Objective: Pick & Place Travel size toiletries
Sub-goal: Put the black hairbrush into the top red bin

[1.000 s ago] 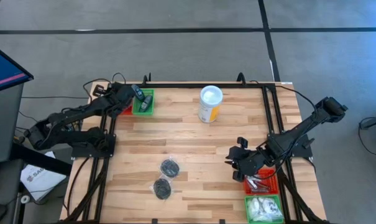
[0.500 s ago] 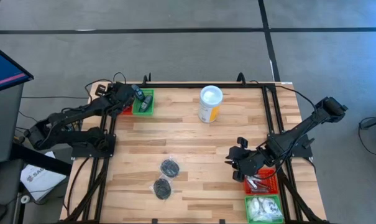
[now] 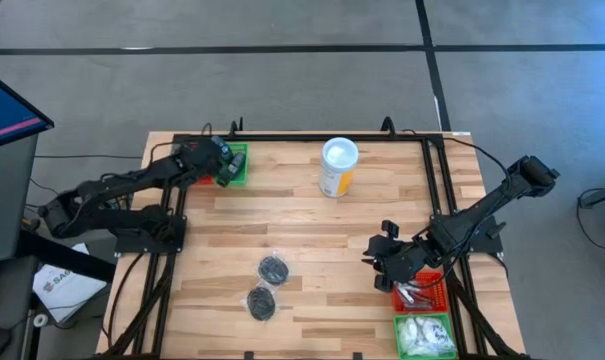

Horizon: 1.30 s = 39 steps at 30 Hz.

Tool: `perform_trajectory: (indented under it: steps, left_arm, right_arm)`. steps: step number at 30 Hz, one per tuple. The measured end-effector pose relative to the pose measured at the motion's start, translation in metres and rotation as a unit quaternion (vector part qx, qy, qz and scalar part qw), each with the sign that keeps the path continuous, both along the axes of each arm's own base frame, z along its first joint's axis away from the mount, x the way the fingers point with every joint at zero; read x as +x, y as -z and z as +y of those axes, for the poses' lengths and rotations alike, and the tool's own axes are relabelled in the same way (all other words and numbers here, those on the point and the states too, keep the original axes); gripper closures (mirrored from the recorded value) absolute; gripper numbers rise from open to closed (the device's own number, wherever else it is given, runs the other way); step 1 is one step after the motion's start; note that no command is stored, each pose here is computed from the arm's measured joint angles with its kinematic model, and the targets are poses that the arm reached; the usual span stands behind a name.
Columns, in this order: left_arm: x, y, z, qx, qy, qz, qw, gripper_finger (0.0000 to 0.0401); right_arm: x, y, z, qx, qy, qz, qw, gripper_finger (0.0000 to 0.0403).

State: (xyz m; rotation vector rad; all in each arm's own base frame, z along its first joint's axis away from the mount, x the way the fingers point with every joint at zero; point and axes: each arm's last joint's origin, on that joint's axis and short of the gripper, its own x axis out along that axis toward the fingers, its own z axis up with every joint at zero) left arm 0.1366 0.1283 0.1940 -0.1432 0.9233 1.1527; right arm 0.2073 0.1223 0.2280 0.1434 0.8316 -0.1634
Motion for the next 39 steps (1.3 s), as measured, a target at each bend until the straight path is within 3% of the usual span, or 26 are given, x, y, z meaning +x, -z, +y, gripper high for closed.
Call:
perform_trajectory:
  steps: [8, 17, 28, 39]
  left_arm:
    - [0.022, 0.001, -0.024, -0.067, 0.126, -0.064, 0.988, 0.0302]
    - [0.044, -0.002, -0.055, -0.142, 0.256, -0.142, 0.946, 0.0302]
    - [0.058, -0.003, -0.097, -0.191, 0.304, -0.177, 0.917, 0.0302]
    - [0.064, 0.007, -0.138, -0.21, 0.37, -0.256, 0.868, 0.0302]
  right_arm:
    - [0.0, 0.0, 0.0, 0.0, 0.0, 0.0, 1.0, 0.0331]
    - [0.0, 0.0, 0.0, 0.0, 0.0, 0.0, 1.0, 0.0331]
    - [0.0, 0.0, 0.0, 0.0, 0.0, 0.0, 1.0, 0.0331]
    - [0.0, 0.0, 0.0, 0.0, 0.0, 0.0, 1.0, 0.0331]
